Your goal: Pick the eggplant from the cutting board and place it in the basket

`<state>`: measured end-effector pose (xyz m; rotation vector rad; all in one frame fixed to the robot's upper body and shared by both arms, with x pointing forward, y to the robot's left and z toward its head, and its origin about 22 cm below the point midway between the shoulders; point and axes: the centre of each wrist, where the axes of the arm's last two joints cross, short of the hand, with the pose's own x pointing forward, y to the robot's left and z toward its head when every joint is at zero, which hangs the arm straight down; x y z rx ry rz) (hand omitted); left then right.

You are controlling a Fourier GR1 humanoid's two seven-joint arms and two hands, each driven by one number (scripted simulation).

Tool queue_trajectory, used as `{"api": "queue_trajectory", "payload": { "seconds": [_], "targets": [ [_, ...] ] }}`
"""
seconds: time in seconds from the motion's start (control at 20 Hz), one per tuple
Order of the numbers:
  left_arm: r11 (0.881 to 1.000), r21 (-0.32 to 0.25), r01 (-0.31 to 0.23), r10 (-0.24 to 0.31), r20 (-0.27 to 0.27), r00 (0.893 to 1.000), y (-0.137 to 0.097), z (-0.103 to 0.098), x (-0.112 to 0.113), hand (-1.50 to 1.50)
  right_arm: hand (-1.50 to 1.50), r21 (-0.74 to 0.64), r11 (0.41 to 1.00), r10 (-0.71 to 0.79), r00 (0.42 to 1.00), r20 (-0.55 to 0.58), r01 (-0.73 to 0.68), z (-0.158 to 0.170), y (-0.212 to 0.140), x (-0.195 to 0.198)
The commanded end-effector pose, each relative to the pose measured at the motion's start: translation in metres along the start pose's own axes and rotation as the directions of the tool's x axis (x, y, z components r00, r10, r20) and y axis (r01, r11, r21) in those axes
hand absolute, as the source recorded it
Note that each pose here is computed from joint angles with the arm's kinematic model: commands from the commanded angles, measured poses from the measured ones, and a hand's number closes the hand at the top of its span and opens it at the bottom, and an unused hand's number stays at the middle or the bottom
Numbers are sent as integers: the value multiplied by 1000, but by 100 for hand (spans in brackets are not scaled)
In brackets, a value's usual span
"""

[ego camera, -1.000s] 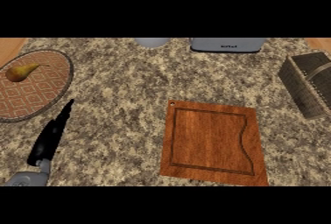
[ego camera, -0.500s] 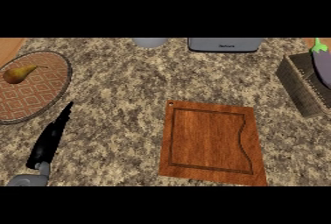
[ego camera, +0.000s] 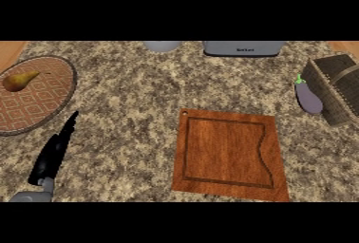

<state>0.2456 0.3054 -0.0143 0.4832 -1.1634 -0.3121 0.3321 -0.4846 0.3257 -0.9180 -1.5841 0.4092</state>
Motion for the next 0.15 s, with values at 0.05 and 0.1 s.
{"api": "queue_trajectory", "payload": {
  "seconds": [0.05,0.1],
  "targets": [
    [1000,-3,3,-3,-10,1000,-1,-7,-4,0,-150,-116,985,-142,978,-153,125,1,-21,-18],
    [1000,1,-6,6,-19,1000,20,-14,2,0,-150,-144,984,-131,976,-175,107,14,-34,-45]
  ]
}}
